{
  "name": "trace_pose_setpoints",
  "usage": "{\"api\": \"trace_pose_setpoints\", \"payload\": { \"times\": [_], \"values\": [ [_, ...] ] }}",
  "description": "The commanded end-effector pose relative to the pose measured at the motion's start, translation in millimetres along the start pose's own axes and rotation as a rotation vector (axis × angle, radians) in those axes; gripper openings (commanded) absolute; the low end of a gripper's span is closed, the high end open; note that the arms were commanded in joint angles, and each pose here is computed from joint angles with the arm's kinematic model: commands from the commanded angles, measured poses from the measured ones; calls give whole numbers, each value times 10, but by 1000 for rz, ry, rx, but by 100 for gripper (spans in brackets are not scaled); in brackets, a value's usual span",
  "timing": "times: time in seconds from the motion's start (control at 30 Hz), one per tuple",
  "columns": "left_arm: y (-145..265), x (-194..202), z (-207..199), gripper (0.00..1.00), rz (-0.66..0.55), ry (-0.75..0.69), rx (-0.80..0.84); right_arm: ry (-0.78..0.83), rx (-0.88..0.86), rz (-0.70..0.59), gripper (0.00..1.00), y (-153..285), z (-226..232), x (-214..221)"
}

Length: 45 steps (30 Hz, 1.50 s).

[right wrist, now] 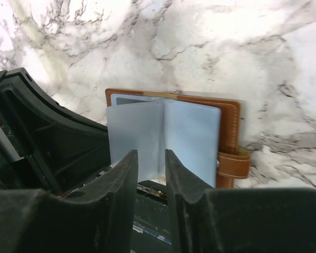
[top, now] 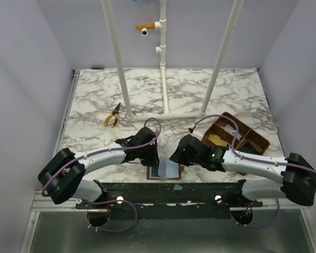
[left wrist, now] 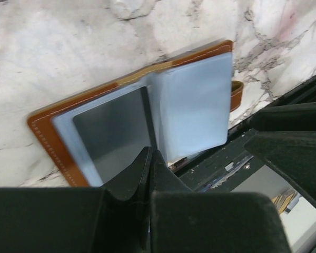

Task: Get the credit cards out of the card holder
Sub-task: Remove the credit card from the card holder.

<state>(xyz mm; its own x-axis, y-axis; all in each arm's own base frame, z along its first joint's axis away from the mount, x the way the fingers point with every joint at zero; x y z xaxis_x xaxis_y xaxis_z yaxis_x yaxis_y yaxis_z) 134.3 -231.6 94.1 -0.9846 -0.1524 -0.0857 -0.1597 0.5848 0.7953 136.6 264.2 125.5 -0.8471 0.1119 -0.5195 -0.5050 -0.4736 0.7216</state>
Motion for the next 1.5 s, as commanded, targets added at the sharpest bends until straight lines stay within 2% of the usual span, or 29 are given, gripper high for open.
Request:
{"api": "trace_pose_setpoints", "payload": {
  "times": [0.0, 0.3, 0.67, 1.07, 1.47],
  "values": [
    [-46, 2, -234, 0, 22, -22, 65, -15, 129, -67, 32, 156, -203, -98],
    [-249, 2, -285, 0, 46, 9, 56, -57, 147, -113, 36, 319, -335, -106],
    [-442, 32, -288, 0, 72, 19, 33, -57, 152, -90, 36, 312, -362, -57],
    [-132, -5, -354, 0, -11, -27, 40, -39, 79, -65, 37, 238, -225, -49],
    [159, -38, -31, 2, -126, 0, -28, 1, -29, 35, 36, -58, 56, 29]
  ]
}}
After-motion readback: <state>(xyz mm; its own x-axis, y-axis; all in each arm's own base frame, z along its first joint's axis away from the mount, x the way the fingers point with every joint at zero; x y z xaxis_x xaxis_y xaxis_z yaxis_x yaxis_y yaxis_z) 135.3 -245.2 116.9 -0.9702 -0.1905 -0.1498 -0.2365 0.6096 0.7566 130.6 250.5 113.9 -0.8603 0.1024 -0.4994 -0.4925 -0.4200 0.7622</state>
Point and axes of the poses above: each gripper's point midway between its finger pads, its own y axis back along the fingers, its own z axis along the line the jaws close on, x = y × z, the point moved 6 cm from there along y, back along the fingers, and after that the axes turned 13 degrees about y, right-handed, at the moved point
